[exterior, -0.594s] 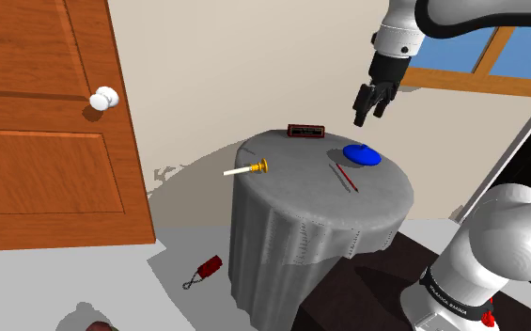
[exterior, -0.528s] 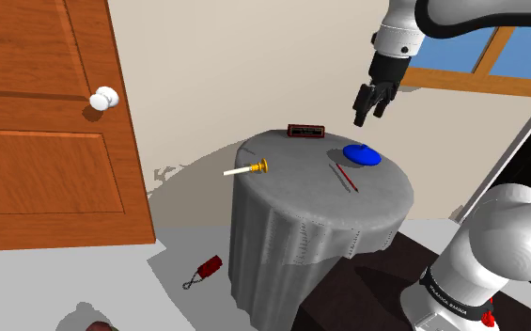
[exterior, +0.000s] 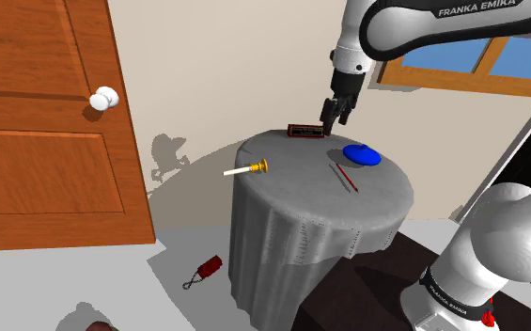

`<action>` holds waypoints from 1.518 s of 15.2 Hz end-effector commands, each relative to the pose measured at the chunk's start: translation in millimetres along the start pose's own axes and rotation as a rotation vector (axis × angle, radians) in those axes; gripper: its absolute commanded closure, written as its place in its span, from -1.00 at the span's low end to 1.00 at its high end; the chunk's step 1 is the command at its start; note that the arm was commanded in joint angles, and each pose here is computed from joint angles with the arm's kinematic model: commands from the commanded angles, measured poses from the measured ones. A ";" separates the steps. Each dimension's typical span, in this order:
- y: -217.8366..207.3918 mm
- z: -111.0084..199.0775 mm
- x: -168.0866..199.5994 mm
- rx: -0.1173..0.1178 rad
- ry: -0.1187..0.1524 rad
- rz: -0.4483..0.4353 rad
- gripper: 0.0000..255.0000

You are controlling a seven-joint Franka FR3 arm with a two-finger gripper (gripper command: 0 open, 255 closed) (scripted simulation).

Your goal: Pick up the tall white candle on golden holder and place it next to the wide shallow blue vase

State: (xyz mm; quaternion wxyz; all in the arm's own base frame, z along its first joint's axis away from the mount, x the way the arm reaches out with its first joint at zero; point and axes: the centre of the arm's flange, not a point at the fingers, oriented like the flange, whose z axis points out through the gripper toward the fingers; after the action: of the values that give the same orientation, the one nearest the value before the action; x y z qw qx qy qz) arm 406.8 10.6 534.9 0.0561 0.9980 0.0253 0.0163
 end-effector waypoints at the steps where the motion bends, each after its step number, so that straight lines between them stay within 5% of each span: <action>1: -5.0 14.0 23.9 0.000 -0.005 -0.042 -1.00; 18: -102.9 137.1 191.3 -0.004 -0.053 -0.392 -1.00; 23: -124.2 168.8 214.1 -0.005 -0.061 -0.450 -1.00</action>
State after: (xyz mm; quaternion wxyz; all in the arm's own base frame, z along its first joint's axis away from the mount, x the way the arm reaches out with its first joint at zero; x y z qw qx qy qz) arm 618.7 126.3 365.6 0.0614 0.9676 0.2434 -0.0266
